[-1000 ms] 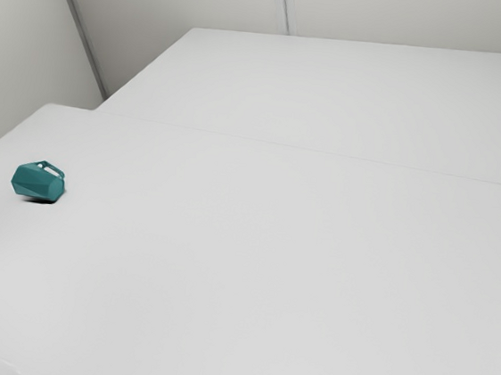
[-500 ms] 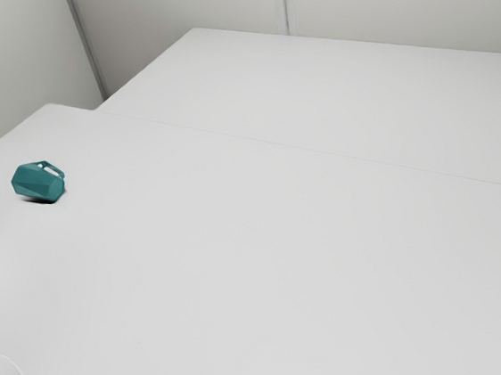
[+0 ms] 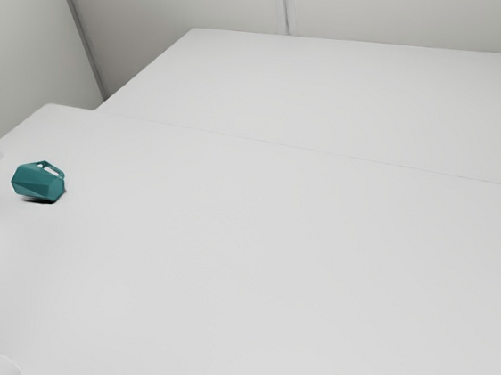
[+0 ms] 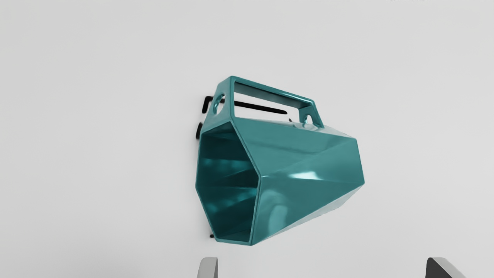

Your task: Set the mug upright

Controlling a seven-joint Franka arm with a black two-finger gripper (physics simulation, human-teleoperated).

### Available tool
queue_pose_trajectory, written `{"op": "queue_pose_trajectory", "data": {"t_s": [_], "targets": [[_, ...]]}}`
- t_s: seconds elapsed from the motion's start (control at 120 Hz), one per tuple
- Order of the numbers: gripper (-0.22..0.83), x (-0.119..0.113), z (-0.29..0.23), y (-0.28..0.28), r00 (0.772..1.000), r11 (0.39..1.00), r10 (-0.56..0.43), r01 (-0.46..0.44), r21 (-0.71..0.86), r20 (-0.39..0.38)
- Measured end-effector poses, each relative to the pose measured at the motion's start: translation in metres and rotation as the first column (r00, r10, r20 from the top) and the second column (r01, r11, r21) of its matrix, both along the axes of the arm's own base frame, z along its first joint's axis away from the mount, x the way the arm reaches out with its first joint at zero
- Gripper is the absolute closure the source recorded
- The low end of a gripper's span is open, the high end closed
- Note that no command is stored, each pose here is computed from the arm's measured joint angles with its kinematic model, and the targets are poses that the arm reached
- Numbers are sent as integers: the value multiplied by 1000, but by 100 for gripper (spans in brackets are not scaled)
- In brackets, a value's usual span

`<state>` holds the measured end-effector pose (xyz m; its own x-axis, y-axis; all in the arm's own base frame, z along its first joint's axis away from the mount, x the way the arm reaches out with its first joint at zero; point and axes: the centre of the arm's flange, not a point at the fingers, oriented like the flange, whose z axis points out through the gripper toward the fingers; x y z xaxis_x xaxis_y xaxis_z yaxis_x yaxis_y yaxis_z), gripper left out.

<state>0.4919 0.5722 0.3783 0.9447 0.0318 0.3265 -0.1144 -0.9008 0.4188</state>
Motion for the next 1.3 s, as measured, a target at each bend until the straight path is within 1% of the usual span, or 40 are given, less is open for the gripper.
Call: {"op": "queue_pose_trajectory", "data": {"t_s": [0.383,0.725,1.117,1.2,1.3], "targets": [[2,23,-40,-10,998,998,-38,40,-40,50],[2,37,-68,-20,996,995,-55,61,-77,76],[2,47,-89,-30,993,990,-69,80,-112,93],[4,50,-89,-33,992,989,-75,87,-118,99],[9,51,-90,-35,992,988,-77,89,-125,102]]}}
